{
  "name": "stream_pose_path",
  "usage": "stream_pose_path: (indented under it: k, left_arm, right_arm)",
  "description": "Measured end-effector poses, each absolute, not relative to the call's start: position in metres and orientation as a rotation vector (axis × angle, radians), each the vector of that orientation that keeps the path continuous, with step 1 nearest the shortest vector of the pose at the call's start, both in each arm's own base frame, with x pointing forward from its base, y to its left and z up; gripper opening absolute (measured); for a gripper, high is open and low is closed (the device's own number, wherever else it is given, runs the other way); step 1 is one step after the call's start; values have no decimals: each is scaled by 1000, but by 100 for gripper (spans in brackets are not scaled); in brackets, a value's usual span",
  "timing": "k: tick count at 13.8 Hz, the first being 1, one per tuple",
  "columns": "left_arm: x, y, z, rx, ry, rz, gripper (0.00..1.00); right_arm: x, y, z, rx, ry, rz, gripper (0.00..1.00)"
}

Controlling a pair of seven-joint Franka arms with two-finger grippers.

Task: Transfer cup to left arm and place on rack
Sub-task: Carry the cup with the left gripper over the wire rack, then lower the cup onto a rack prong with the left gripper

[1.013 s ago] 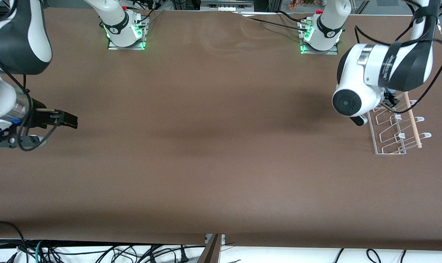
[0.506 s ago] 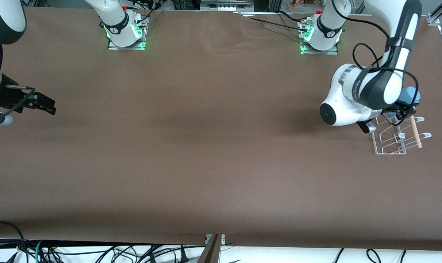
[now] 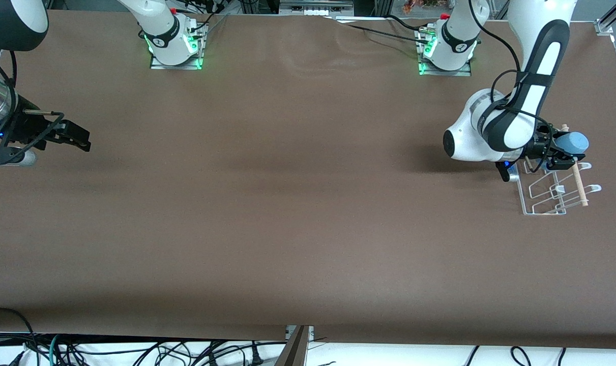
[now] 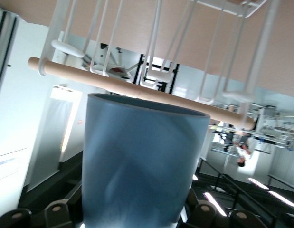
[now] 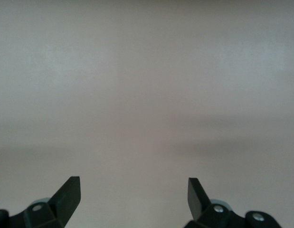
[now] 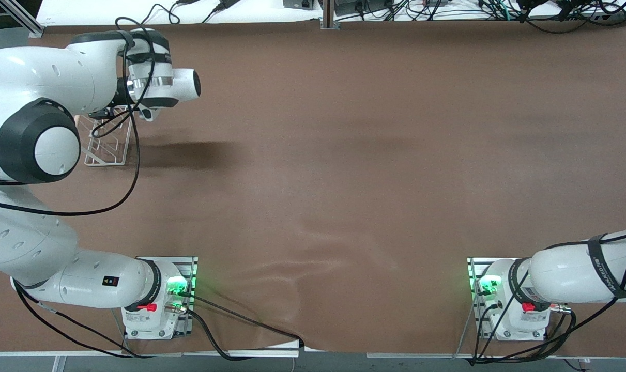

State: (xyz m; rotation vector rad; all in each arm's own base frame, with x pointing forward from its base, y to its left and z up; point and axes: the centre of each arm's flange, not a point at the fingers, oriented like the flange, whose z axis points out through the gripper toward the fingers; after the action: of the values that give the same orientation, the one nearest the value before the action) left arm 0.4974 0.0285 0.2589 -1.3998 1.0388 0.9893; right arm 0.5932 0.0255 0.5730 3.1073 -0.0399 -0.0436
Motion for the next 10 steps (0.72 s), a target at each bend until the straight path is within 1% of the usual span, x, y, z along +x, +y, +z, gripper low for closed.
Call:
stream_pose_path:
  k: [7,10]
  left_arm:
    - [504,26,261,-1310,1078,907,77]
    - [504,26,243,-1254,1083,867,77]
  right_arm:
    - [594,22,574,3109,-53,-40,100]
    - [595,22,573,3110,-53,-42,100]
